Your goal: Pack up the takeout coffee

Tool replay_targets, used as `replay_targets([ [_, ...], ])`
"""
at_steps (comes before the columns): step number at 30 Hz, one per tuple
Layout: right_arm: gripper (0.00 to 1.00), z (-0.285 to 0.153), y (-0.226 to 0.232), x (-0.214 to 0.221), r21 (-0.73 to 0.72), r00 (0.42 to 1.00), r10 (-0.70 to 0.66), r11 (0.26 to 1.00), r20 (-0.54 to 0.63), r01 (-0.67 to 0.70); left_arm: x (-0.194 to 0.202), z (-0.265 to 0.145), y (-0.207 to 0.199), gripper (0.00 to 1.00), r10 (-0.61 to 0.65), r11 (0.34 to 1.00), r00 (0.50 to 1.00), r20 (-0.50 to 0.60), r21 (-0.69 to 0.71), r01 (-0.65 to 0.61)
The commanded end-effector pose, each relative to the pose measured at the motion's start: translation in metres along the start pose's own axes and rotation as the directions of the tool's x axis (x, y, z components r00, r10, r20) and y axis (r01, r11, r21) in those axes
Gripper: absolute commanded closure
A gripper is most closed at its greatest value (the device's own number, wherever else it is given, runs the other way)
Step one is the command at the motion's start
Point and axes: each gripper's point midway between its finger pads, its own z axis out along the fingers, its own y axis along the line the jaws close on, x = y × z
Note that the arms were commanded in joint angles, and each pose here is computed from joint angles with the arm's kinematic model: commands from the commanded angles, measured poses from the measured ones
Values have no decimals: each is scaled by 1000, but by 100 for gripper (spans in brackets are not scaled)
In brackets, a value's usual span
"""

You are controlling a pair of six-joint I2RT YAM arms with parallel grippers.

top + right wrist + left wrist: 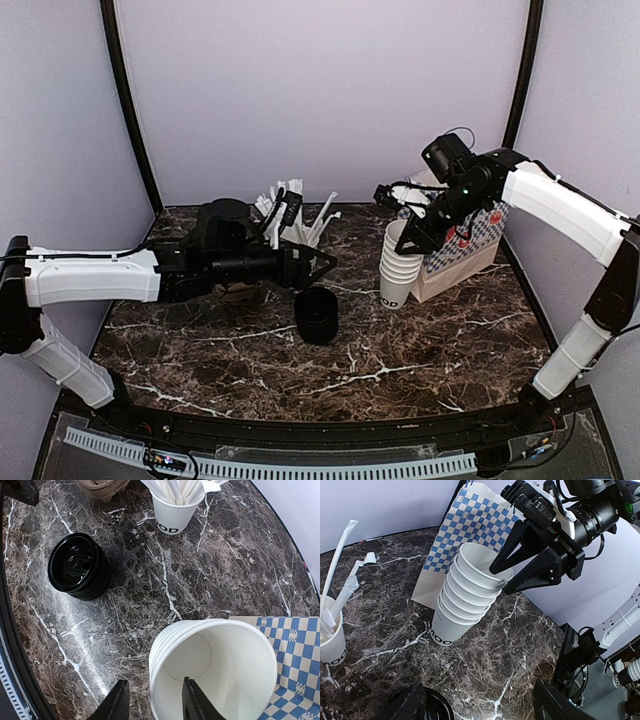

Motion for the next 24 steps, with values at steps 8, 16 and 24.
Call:
replay_targets([
  [8, 89, -1, -4, -8, 17, 1000, 9, 1000, 11, -9, -31, 23, -13, 24, -57, 998, 995, 78, 38, 54],
  [16, 100, -18, -3, -21, 34, 998, -17, 999, 65, 14, -39, 50, -2, 23, -226, 974, 965, 132, 13, 227],
  [24, 100, -22, 0, -20, 36, 997, -25, 999, 75, 22, -40, 88, -3, 24, -343, 939, 932, 116, 61, 338],
])
